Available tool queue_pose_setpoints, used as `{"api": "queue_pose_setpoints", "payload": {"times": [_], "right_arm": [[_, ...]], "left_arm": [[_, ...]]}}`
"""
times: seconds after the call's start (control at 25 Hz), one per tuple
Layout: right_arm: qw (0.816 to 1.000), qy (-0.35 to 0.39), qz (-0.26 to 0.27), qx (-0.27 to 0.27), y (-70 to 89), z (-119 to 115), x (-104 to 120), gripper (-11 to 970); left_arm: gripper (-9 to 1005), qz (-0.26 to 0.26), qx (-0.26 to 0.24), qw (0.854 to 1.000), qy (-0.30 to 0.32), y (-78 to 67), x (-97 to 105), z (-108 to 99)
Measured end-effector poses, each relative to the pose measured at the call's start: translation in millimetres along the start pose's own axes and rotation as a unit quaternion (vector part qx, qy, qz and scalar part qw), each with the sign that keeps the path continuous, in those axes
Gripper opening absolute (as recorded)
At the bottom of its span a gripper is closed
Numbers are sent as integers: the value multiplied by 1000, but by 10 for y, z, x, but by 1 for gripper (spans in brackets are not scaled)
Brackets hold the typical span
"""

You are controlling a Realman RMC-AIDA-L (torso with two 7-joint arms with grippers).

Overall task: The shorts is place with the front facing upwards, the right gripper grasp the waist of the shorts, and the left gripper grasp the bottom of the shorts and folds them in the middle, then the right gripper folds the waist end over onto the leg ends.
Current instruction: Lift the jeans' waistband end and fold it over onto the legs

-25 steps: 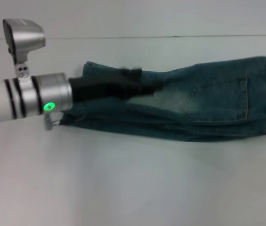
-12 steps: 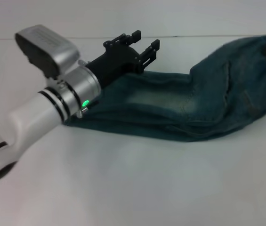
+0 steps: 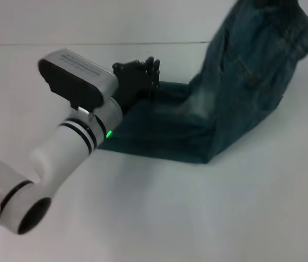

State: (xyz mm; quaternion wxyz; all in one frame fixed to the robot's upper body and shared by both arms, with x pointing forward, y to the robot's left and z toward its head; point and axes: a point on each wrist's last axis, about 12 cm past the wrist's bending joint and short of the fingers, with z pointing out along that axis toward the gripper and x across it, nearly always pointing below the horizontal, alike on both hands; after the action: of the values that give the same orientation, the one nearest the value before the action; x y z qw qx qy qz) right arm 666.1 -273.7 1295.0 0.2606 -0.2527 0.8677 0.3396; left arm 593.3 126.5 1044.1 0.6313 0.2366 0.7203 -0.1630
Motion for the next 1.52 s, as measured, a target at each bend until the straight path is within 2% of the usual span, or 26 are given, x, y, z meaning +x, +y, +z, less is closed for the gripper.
{"api": "queue_pose_setpoints", "payload": {"times": [0.16, 0.36, 0.68, 0.8, 1.2, 1.52], "right_arm": [[1000, -5, -16, -9, 107, 73, -122, 68], [999, -6, -32, -23, 210, 146, -200, 68], [998, -14, -46, -34, 297, 162, -295, 67], [998, -18, -49, -36, 320, 165, -328, 67], [997, -31, -60, -43, 373, 183, -394, 68], [996, -14, -66, -51, 423, 293, -404, 68]], "left_arm": [[211, 12, 0, 1000, 17, -119, 52, -6], [-5, 11, 8, 1000, 23, -181, 57, 2], [0, 24, 32, 998, 47, -278, -4, 126], [1, 31, 51, 997, 56, -356, -16, 154], [34, 31, 118, 991, 62, -722, -31, 143], [60, 14, 150, 987, 53, -953, -89, 125]]}}
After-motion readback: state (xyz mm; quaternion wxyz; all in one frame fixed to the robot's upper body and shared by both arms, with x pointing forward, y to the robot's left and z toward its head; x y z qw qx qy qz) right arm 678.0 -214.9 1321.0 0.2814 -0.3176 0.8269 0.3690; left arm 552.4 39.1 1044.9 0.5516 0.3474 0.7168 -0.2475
